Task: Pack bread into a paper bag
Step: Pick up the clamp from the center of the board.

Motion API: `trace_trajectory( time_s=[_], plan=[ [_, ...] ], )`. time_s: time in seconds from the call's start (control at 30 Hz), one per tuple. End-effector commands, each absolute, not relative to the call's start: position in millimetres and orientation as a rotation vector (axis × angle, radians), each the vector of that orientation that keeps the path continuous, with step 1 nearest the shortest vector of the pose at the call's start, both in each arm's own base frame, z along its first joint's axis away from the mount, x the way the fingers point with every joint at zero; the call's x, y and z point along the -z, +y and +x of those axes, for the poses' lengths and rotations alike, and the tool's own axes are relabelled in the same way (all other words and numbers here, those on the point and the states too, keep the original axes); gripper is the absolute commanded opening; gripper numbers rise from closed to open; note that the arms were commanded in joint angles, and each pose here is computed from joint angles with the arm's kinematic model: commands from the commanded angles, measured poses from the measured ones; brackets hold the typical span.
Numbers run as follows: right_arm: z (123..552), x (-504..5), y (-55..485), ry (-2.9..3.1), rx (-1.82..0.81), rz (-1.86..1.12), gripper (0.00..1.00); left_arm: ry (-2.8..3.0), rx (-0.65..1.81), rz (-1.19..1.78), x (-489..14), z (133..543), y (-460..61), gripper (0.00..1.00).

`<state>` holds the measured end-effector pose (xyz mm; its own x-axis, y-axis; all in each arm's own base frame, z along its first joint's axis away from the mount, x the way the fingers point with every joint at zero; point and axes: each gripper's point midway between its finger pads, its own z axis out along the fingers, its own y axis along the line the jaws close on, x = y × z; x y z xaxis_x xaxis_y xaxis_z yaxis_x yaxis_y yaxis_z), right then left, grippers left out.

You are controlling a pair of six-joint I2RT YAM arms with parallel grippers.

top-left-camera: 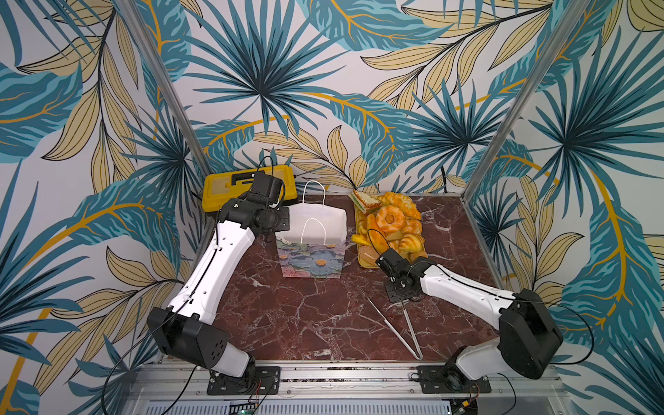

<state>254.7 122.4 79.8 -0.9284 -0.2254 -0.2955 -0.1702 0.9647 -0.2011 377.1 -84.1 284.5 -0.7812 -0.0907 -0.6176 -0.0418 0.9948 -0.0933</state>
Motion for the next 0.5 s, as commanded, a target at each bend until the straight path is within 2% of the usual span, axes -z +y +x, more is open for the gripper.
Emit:
trace_trajectory(
  time_s=[0.0, 0.23, 0.47],
  plan=[
    [260.6, -111.3, 106.2, 2.706, 0.331, -0.241, 0.00, 2.437, 0.099, -0.108, -292.5, 371.9, -81.3, 0.00],
    [309.4, -163.4, 82.0, 2.432, 0.566, 0.034, 0.00, 2.435, 0.104, -0.111, -291.5, 371.1, -81.5, 0.00],
    [358.7, -159.1, 89.2, 2.344, 0.589, 0.257, 0.00, 2.444, 0.104, -0.110, -286.7, 371.5, -82.1, 0.00]
  ],
)
